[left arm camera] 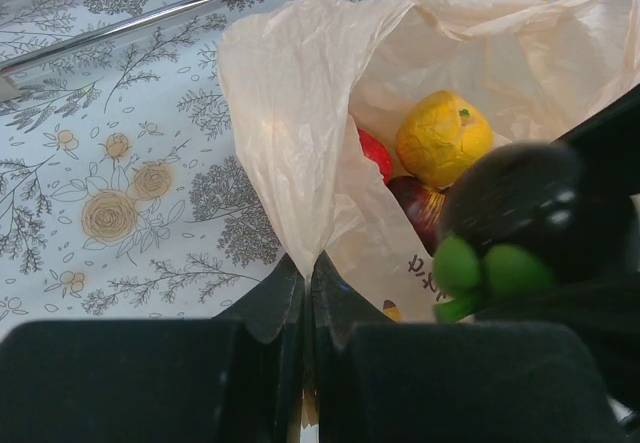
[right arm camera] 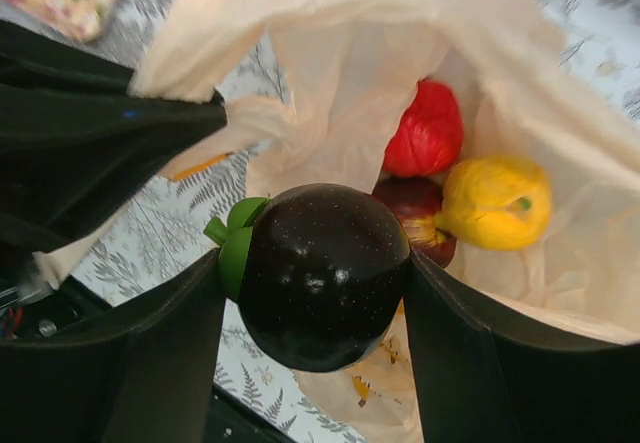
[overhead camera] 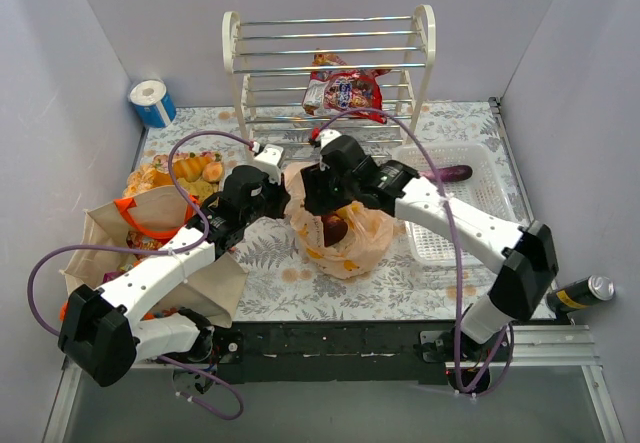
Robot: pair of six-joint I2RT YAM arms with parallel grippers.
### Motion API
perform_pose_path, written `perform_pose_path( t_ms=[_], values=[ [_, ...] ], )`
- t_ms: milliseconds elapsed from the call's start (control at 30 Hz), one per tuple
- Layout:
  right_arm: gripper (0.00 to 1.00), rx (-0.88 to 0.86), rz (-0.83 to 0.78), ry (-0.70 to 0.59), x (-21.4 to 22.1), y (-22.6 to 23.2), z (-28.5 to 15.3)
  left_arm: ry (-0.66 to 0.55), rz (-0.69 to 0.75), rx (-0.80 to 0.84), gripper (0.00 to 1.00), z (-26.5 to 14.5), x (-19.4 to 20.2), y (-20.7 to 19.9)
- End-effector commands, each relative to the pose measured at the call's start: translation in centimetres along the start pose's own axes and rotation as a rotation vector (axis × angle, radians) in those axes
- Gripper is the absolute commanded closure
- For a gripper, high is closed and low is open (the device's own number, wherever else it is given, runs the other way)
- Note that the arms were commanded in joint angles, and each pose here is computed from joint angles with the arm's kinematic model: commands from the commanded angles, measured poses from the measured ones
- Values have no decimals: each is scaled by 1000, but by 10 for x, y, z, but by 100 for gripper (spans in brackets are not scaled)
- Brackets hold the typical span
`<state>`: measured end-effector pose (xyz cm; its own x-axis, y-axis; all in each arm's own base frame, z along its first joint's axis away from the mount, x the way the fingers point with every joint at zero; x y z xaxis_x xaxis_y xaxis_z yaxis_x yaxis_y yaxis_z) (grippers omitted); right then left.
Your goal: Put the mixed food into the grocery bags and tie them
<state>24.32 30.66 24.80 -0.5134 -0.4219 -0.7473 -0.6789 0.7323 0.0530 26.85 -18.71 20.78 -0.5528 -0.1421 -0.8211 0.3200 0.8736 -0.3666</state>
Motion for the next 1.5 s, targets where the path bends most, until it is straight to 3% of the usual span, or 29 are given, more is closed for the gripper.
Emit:
perform_pose_path(
  t_ms=[0,100,133,167,233,267,467,600,733,833,867,967,1133,1233,1467],
  values=[
    [90,50,44,40,4,0,7,-2,-10,49,100,-3,-4,-9],
    [83,112,47,57,8,-8,13,0,-13,53,100,-2,-3,-10],
    [74,122,41,61,8,-9,15,4,-13,53,100,-2,-3,-10],
    [51,130,38,64,6,-10,17,0,-12,53,100,-2,-4,-10],
    [34,128,27,73,5,-9,19,-2,-12,53,100,-2,-4,-10],
    [12,118,21,93,7,-8,22,-5,-12,52,100,-3,-5,-10],
    [7,74,-12,57,-4,-4,11,-15,-3,33,100,-4,-6,-7],
    [9,108,-14,49,-10,-10,-2,-35,4,5,100,-5,-8,-3],
    [11,229,13,80,0,-40,-40,-33,12,-5,100,-4,-9,-2],
    [11,324,149,22,16,-86,-90,-34,7,11,100,-6,-10,-5],
    [10,369,218,51,39,-111,-93,-35,7,15,100,-7,-10,-5],
    [1,505,348,-30,67,-155,-132,-49,7,19,100,-11,-13,-6],
    [1,737,494,57,145,-210,-155,-73,4,32,100,-16,-18,-8],
    [2,760,595,136,187,-234,-148,-68,2,42,100,-16,-18,-10],
    [2,734,656,185,220,-250,-121,-88,5,29,100,-20,-21,-8]
  ],
)
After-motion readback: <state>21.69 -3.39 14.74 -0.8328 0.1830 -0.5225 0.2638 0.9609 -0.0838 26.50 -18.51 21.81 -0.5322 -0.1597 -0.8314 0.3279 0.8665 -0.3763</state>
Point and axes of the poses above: each gripper's point midway between its finger pads, its own z axis out along the fingers, its own y axis along the line the jaws close on, x = y × z, the point moved 5 cm from there along -z, back along the fingers, and after that the axes turned 13 degrees about -z, right-handed, at the moved point
